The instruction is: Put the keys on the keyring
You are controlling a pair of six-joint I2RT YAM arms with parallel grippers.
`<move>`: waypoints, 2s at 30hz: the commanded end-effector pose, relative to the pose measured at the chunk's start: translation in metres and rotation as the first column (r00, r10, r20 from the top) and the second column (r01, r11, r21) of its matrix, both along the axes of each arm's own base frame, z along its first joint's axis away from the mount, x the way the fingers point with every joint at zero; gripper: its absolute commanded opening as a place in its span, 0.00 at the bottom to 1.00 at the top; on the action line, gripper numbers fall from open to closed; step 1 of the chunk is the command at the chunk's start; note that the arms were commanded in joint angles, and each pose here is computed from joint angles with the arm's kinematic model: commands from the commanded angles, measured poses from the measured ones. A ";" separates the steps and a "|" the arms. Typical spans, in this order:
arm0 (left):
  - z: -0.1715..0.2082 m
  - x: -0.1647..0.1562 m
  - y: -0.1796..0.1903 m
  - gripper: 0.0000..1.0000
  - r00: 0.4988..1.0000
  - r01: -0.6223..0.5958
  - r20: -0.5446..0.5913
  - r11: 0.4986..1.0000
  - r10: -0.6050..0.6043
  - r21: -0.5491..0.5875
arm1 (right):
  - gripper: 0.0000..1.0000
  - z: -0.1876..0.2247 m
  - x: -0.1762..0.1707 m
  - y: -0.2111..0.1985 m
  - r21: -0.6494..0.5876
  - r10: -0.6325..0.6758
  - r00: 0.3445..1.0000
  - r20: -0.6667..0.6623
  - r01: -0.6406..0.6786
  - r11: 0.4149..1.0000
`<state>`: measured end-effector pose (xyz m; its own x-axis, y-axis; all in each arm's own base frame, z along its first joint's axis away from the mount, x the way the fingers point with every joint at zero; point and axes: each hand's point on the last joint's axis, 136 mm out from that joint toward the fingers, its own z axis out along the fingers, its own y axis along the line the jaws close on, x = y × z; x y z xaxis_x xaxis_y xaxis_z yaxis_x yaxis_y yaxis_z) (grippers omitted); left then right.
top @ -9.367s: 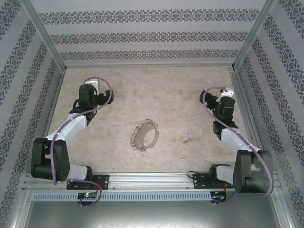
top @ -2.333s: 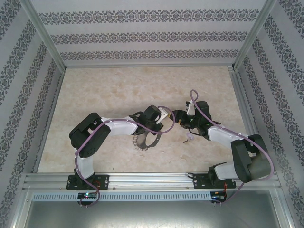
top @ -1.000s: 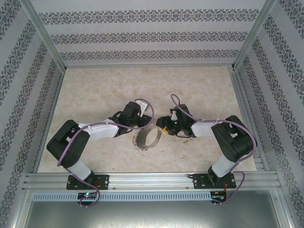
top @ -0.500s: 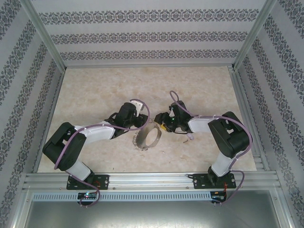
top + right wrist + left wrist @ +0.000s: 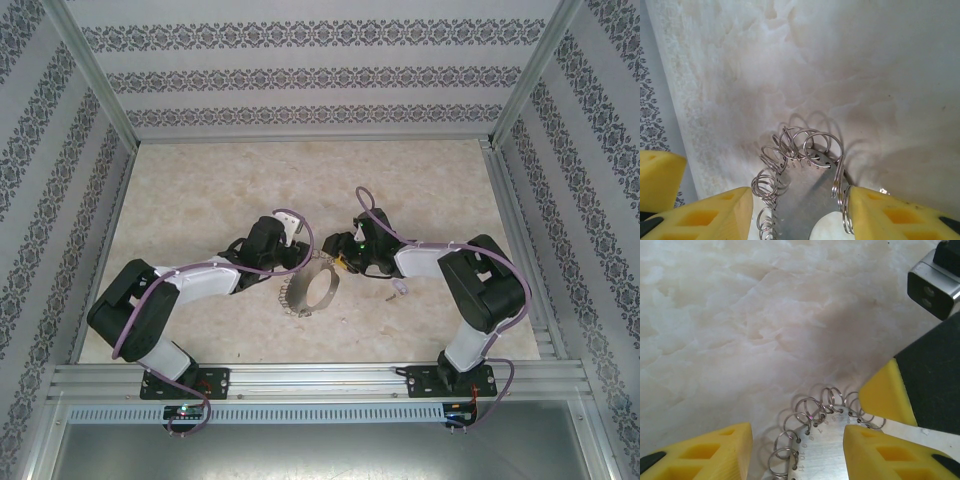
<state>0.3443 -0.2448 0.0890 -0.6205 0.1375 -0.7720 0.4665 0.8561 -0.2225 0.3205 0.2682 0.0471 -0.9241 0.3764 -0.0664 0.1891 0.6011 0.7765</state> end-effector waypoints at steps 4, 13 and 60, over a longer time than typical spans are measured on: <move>0.004 -0.010 -0.006 0.52 0.999 0.031 -0.025 0.996 -0.033 -0.081 | 0.52 0.023 0.005 0.015 0.046 0.027 0.998 0.060 -0.030 0.998; -0.002 -0.020 -0.006 0.52 0.998 0.031 -0.055 0.995 -0.036 -0.092 | 0.52 0.018 -0.002 0.015 0.041 0.033 0.999 0.039 -0.035 0.999; 0.041 -0.006 0.010 0.59 0.998 -0.055 0.023 0.993 0.058 -0.109 | 0.29 0.025 -0.036 -0.025 -0.389 0.457 0.889 0.029 -0.412 0.824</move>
